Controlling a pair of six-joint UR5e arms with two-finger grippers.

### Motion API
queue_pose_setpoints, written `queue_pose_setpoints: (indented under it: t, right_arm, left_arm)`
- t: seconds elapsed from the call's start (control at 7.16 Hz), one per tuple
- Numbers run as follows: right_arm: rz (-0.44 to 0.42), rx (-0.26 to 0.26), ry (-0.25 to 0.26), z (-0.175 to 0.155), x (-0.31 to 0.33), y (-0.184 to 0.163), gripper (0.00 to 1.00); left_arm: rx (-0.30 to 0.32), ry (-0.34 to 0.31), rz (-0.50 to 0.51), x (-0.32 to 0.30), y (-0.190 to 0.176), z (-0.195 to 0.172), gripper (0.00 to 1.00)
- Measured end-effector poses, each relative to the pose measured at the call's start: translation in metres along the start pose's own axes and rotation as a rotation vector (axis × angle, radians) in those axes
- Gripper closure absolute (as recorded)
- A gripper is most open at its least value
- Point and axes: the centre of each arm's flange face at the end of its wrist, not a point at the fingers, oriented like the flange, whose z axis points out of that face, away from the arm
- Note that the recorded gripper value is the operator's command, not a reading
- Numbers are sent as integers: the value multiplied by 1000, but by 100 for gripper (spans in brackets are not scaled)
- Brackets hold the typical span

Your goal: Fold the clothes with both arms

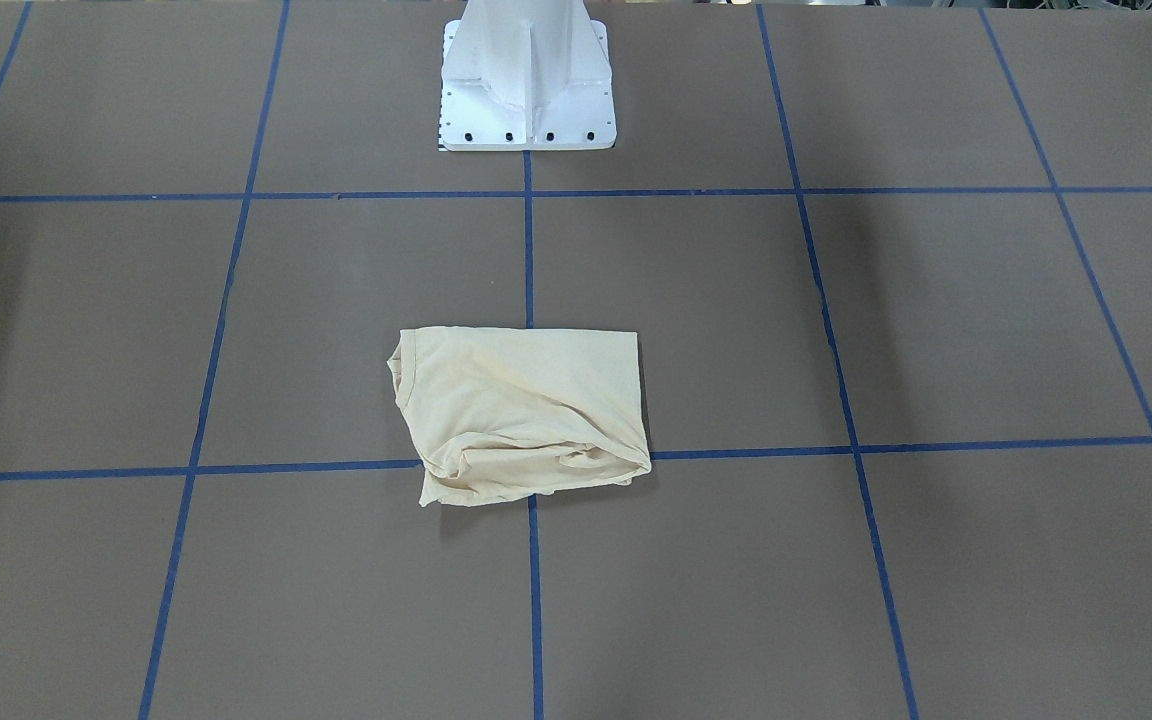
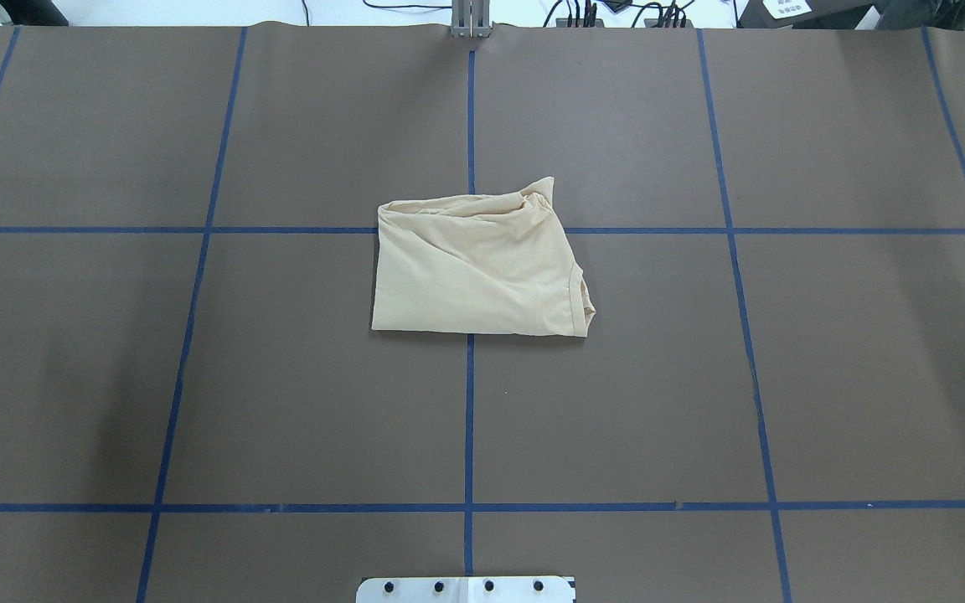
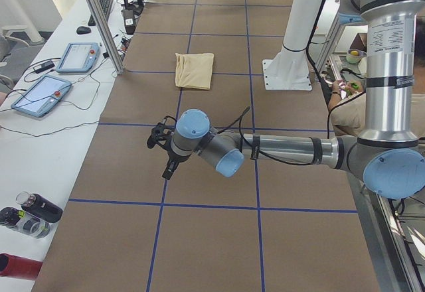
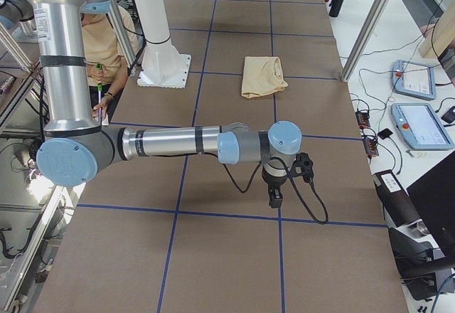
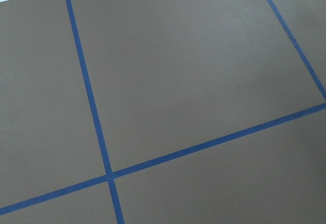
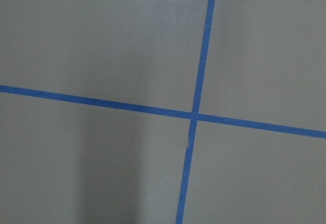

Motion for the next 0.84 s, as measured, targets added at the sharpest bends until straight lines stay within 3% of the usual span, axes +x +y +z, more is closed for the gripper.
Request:
queue_pose_setpoints:
  t: [0.28,0.56,0.84]
  right_arm:
    - [-8,7,-14,-1,-4,3,0]
    - [-11,3,1,2,0,20,0]
    - [-39,36,-26,-11,-19,20,0]
  left_arm:
    - [-1,-8,-4,-4,-22,7,0]
    - [-12,-12,-26,0,-22,-2,0]
    - [-21,-27,-47,7,-14,-17,0]
